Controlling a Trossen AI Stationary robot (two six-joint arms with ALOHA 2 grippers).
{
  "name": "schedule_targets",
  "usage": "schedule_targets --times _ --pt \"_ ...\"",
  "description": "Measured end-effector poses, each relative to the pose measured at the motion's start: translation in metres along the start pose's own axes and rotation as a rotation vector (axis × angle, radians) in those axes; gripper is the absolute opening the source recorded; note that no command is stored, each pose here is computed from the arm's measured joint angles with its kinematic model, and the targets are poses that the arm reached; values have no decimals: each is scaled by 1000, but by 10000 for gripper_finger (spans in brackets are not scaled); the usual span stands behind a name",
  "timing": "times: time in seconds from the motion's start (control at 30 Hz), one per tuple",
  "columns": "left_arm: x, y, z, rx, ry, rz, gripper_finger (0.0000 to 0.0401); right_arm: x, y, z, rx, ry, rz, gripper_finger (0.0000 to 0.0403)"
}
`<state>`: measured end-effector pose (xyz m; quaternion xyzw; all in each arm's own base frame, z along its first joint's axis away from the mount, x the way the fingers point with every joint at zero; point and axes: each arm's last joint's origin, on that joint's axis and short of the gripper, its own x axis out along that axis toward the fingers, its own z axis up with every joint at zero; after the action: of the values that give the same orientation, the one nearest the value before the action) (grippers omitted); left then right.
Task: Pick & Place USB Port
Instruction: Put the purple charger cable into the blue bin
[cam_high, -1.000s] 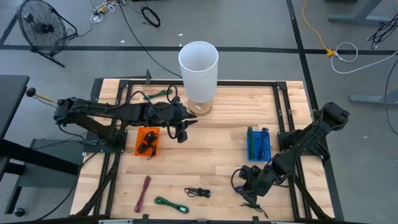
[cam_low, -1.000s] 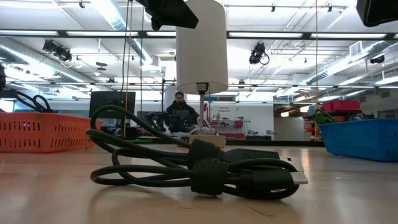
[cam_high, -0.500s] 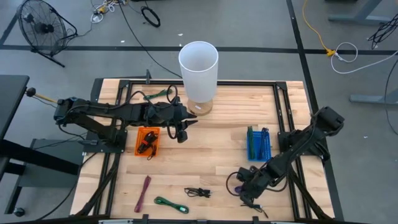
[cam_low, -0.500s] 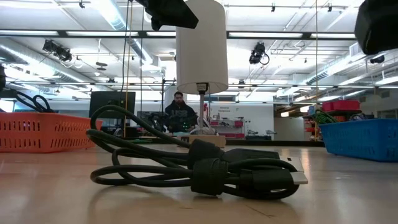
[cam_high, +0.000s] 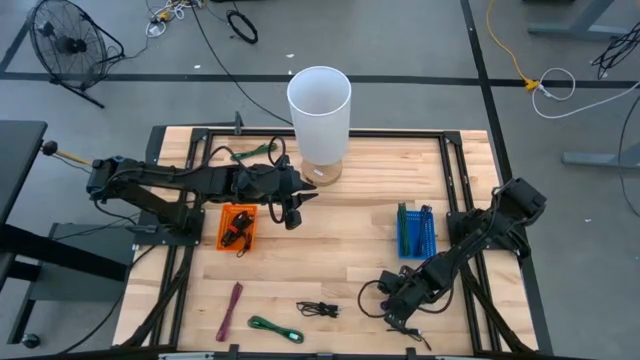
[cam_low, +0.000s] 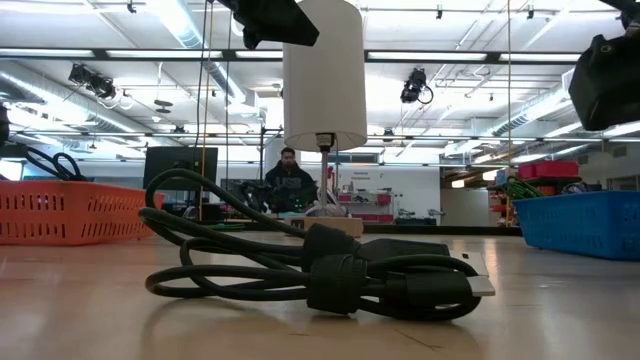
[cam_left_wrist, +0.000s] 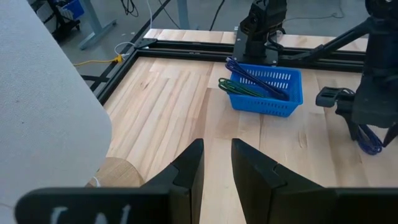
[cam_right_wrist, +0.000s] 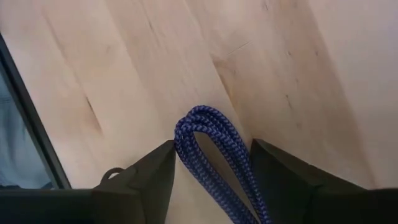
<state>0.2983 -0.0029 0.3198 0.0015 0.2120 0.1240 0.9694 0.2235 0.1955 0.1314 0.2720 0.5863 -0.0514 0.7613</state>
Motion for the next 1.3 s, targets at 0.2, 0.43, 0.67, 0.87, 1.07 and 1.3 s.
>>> schedule_targets --times 0.2,0.43,0.67,0.87,1.07,1.3 --pt "0 0 0 1 4 1 87 4 -4 -2 5 19 -41 155" --pt "0 0 -1 3 9 1 87 5 -3 0 -14 36 -17 17" --pt "0 0 -1 2 9 1 87 -11 -1 10 -57 -4 57 3" --pt "0 0 -1 4 14 1 87 -41 -5 22 -62 -110 71 2" --pt "0 0 -1 5 14 1 87 -77 -14 31 -14 -196 92 1" --pt "0 0 -2 17 20 2 87 -125 -34 40 79 -420 58 0"
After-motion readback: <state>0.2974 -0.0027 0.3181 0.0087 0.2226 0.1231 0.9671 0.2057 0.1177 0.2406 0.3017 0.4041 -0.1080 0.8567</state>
